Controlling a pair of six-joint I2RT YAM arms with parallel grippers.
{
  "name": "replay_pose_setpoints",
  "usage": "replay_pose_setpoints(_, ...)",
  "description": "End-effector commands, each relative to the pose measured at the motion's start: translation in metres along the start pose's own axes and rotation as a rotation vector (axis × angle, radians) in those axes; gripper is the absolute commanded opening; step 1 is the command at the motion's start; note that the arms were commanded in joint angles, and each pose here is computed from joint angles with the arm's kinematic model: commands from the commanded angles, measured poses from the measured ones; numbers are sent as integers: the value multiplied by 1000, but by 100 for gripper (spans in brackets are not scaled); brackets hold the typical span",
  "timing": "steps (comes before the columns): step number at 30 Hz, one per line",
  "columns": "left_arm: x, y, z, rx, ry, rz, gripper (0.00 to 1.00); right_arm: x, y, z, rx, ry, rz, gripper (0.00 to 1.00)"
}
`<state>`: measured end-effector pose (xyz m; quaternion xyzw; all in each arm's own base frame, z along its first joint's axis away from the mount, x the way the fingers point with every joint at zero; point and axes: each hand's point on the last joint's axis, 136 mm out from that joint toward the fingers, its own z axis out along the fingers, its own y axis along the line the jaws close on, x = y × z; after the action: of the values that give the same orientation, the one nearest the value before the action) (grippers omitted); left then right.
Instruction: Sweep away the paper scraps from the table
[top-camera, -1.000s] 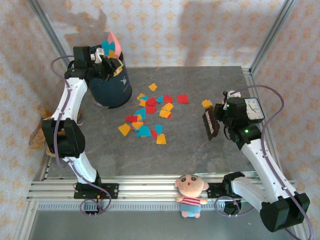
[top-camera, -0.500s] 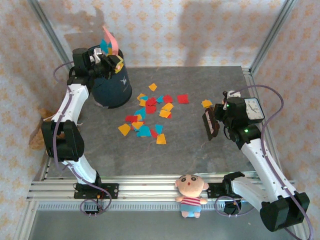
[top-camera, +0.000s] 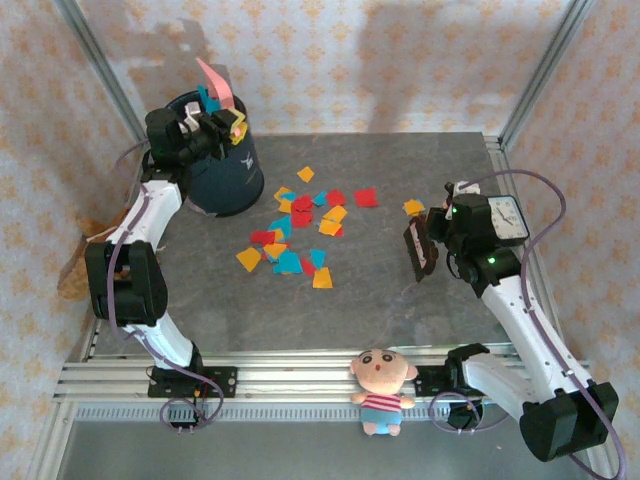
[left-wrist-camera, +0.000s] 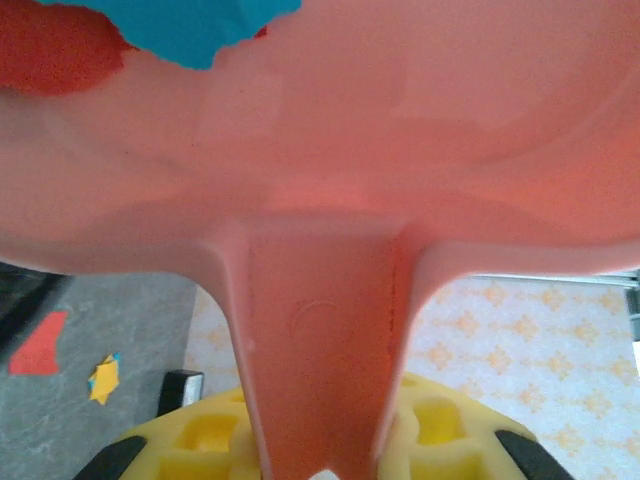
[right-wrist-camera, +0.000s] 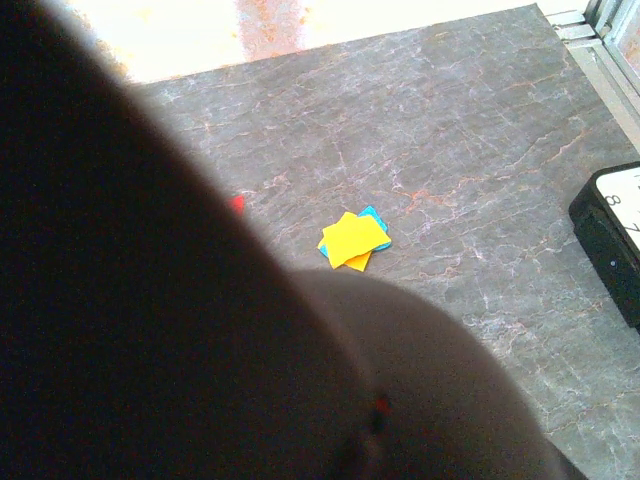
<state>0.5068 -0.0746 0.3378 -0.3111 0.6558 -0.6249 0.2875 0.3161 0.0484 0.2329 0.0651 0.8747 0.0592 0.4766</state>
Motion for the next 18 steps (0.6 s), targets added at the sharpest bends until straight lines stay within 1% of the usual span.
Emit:
replay_pose_setpoints(1, 7, -45, -18, 134, -16, 44, 0, -6, 4, -1, -16, -19, 19, 0)
replay_pose_setpoints(6, 7, -47, -21, 184, -34, -19, 0, -6, 5, 0, -20, -18, 20, 0)
replay_pose_setpoints(18, 12, -59, -24, 316, -31, -133, 0, -4, 6, 2, -25, -12, 27, 0)
